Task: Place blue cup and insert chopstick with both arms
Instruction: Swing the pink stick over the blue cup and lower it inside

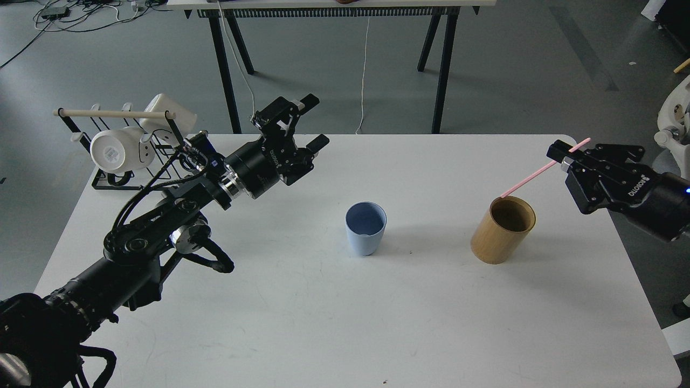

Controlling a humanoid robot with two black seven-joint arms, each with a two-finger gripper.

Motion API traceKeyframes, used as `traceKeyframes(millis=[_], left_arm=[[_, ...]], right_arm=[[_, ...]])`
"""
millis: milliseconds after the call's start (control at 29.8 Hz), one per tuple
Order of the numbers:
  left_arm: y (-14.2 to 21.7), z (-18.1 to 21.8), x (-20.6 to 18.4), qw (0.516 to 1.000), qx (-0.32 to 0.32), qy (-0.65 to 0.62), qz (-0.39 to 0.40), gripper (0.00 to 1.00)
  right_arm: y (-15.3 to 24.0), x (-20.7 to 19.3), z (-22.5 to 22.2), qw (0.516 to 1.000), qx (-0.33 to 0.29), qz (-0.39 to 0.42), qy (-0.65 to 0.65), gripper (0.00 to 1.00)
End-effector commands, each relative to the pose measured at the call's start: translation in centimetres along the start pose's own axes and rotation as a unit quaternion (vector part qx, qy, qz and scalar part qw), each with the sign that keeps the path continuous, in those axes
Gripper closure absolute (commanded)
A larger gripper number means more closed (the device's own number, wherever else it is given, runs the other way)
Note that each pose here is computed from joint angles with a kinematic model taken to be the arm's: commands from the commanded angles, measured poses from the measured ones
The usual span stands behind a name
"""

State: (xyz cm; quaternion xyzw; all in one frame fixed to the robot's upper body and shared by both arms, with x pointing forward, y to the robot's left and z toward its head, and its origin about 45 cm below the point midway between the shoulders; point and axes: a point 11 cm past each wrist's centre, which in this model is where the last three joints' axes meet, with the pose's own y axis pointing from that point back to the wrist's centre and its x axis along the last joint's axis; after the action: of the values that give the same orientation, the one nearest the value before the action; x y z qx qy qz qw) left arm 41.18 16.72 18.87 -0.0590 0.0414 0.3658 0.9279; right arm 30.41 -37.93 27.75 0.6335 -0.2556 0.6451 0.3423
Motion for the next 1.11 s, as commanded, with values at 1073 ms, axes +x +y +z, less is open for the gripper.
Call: traceKeyframes(millis=[1073], left_arm=[[1.1, -1.2, 1.8, 0.999, 0.012, 0.018, 0.037, 0.05]], right_arm=[[-15.0, -4.6, -11.0, 0.983, 0.152, 0.037, -0.096, 0.97]])
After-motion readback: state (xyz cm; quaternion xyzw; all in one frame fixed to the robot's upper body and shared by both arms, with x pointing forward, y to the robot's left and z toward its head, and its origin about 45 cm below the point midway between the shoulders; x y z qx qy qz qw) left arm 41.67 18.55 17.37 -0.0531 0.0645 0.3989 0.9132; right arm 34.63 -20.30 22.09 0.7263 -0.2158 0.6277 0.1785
